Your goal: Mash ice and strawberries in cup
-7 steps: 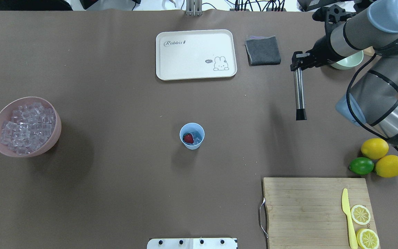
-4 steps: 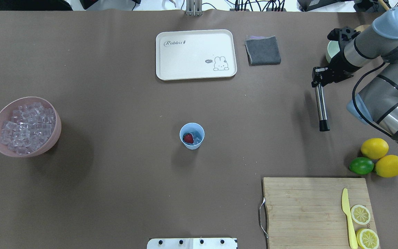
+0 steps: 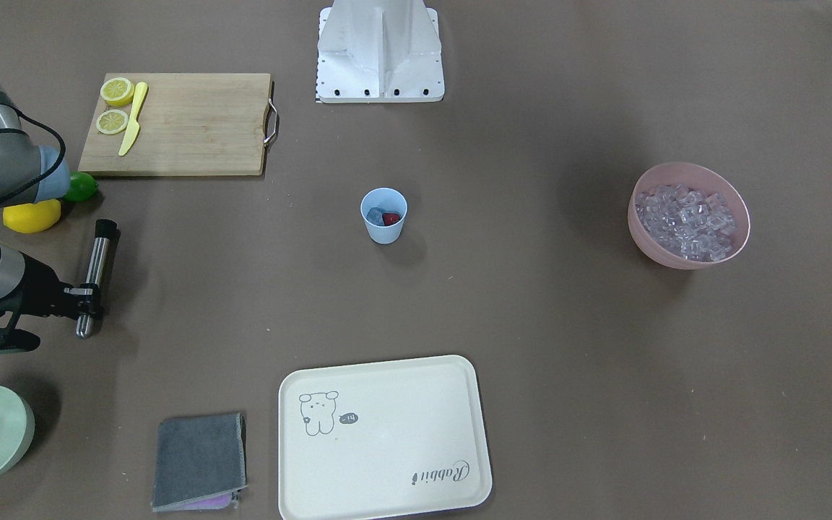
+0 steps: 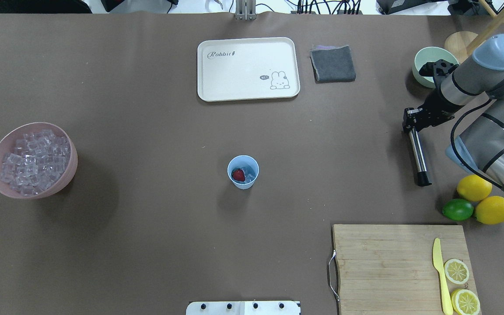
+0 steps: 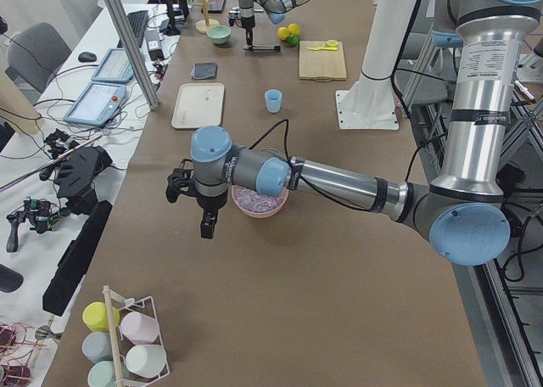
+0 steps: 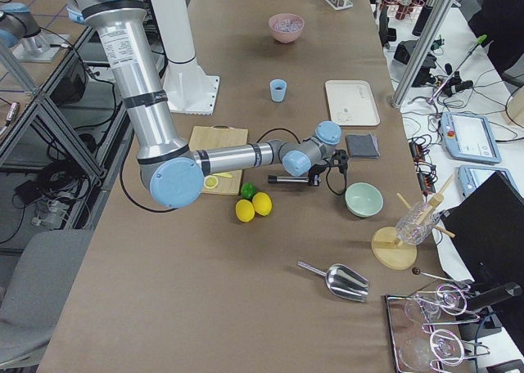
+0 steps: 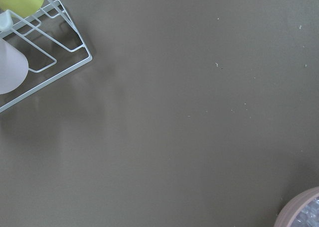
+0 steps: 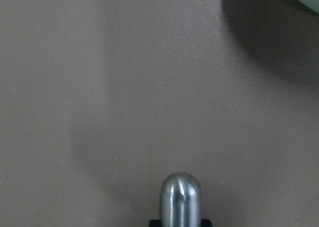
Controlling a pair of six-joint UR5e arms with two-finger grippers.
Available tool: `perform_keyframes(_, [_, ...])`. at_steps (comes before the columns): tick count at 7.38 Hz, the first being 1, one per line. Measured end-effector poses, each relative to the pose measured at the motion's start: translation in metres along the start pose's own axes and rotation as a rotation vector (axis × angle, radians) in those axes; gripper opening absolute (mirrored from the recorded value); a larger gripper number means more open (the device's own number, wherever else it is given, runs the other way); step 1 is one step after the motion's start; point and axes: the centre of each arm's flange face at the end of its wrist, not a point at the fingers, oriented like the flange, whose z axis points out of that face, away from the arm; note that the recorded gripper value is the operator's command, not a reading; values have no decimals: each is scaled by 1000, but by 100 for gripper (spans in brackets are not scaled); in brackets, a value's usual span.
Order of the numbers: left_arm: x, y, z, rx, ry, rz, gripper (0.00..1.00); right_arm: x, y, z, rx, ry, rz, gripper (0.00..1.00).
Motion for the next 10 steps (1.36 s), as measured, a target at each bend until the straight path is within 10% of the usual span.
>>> perform_keyframes(1, [1,-1,-1,3,1,-3,97,0,1,2,-4,1,-18,0])
perform_keyframes(2, [2,-1,-2,4,1,-4,97,0,1,3,-5,2,-27,98])
perform_keyframes(6, [9,0,-10,20,4,-19,97,4,-4,-5,9,1,-24,100])
perform_keyframes(10, [6,1,-7,14,2,-22,97,26,-25,-83,54,-74,42,100])
